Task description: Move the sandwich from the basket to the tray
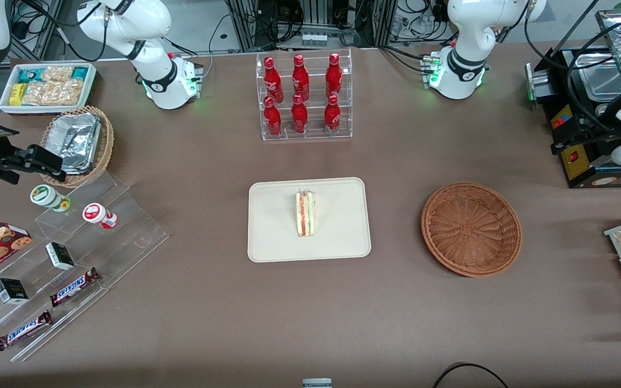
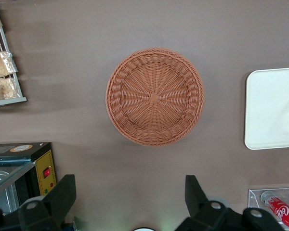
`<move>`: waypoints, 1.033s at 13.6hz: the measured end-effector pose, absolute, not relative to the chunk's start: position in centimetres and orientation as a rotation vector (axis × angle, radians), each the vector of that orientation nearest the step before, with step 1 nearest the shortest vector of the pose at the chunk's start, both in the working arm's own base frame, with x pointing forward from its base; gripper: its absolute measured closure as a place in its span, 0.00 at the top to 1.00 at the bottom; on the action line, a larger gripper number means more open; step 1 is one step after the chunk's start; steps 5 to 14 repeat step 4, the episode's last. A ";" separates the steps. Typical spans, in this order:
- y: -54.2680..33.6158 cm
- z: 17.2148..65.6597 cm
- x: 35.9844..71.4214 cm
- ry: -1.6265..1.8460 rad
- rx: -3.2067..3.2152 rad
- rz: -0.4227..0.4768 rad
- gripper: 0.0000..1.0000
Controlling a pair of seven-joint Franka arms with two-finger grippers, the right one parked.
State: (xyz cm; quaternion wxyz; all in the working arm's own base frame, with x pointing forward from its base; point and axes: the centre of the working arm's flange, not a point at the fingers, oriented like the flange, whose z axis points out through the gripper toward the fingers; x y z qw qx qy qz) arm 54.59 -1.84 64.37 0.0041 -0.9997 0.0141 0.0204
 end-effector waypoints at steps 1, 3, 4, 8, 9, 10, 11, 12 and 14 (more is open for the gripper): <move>-1.7 64.4 54.6 0.039 -3.133 0.063 1.00; -1.2 64.4 54.6 0.026 -3.133 0.063 1.00; -0.8 64.4 54.6 0.013 -3.133 0.063 1.00; -0.8 64.4 54.6 0.013 -3.133 0.063 1.00; -0.8 64.4 54.6 0.013 -3.133 0.063 1.00; -0.8 64.4 54.6 0.013 -3.133 0.063 1.00; -0.8 64.4 54.6 0.013 -3.133 0.063 1.00; -0.8 64.4 54.6 0.013 -3.133 0.063 1.00; -0.8 64.4 54.6 0.013 -3.133 0.063 1.00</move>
